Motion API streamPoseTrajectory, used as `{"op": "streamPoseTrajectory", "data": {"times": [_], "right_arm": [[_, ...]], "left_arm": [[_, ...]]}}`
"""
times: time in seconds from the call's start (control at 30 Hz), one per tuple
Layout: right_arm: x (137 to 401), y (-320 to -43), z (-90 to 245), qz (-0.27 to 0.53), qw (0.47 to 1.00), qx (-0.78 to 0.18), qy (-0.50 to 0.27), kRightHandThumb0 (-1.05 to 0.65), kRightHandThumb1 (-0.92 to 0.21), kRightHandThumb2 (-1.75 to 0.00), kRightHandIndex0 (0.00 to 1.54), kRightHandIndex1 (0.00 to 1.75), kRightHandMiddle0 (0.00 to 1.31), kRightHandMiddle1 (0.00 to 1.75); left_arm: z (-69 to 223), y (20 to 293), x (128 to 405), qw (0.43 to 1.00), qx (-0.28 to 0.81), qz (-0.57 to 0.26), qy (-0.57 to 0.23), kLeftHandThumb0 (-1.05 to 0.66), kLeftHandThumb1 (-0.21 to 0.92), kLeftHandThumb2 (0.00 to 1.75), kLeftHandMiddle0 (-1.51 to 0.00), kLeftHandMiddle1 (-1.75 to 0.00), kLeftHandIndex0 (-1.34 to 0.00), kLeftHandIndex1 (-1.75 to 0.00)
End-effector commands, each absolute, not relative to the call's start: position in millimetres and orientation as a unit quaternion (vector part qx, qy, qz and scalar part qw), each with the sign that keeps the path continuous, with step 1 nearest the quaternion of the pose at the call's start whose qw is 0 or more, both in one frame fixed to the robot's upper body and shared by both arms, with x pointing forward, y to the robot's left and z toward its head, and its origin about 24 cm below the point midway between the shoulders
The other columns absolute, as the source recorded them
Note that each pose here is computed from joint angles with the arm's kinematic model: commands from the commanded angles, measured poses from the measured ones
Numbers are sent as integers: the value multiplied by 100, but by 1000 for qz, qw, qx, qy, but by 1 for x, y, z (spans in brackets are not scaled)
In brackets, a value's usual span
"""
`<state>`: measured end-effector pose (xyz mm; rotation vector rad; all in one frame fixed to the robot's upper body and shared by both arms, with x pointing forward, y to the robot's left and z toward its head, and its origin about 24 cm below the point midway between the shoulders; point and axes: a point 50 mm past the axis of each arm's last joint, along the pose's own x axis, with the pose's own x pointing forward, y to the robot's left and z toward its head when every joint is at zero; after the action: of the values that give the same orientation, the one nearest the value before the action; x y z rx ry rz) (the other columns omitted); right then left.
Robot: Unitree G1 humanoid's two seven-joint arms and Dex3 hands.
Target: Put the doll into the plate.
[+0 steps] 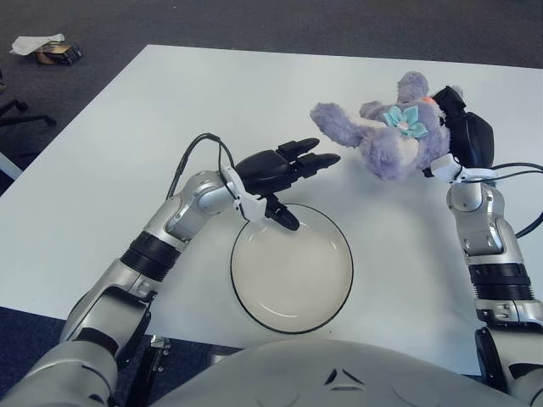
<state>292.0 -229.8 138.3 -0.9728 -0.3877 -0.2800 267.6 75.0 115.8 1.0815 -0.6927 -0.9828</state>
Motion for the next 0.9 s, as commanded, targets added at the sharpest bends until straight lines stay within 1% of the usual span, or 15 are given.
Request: {"op": "streamPoseTrajectory", "data": {"times": [0.0, 0.1, 0.3, 0.37, 0.57, 0.63, 0.87], "right_arm": [[290, -234, 145, -141, 852, -467, -193, 0, -9, -158, 79, 174, 54, 175], [290, -234, 145, -140, 853, -464, -192, 0, -10, -157, 78, 174, 53, 175], [290, -234, 145, -140, 857, -458, -192, 0, -5, -163, 82, 175, 57, 175], [290, -234, 145, -140, 857, -457, -192, 0, -7, -161, 80, 174, 55, 175], [291, -233, 145, -140, 858, -456, -190, 0, -9, -157, 80, 172, 54, 175], [290, -234, 145, -141, 858, -456, -190, 0, -9, -158, 79, 172, 54, 175], [290, -234, 146, -142, 857, -457, -189, 0, -10, -158, 79, 173, 54, 175]], "left_arm": [[113, 77, 267, 683, 496, -432, -318, -97, 92, 34, 0, 0, 0, -34], [112, 77, 267, 678, 499, -430, -327, -97, 92, 34, -1, 0, 0, -36], [112, 75, 266, 669, 505, -424, -343, -97, 92, 33, -3, -2, 0, -43], [112, 75, 266, 667, 508, -423, -345, -96, 92, 32, -4, -2, 0, -45], [110, 74, 265, 669, 507, -421, -343, -95, 91, 32, -6, -3, 0, -51], [109, 74, 264, 671, 505, -422, -342, -94, 91, 32, -5, -3, 0, -51], [109, 74, 262, 660, 509, -433, -344, -96, 92, 31, -1, -1, 0, -41]]}}
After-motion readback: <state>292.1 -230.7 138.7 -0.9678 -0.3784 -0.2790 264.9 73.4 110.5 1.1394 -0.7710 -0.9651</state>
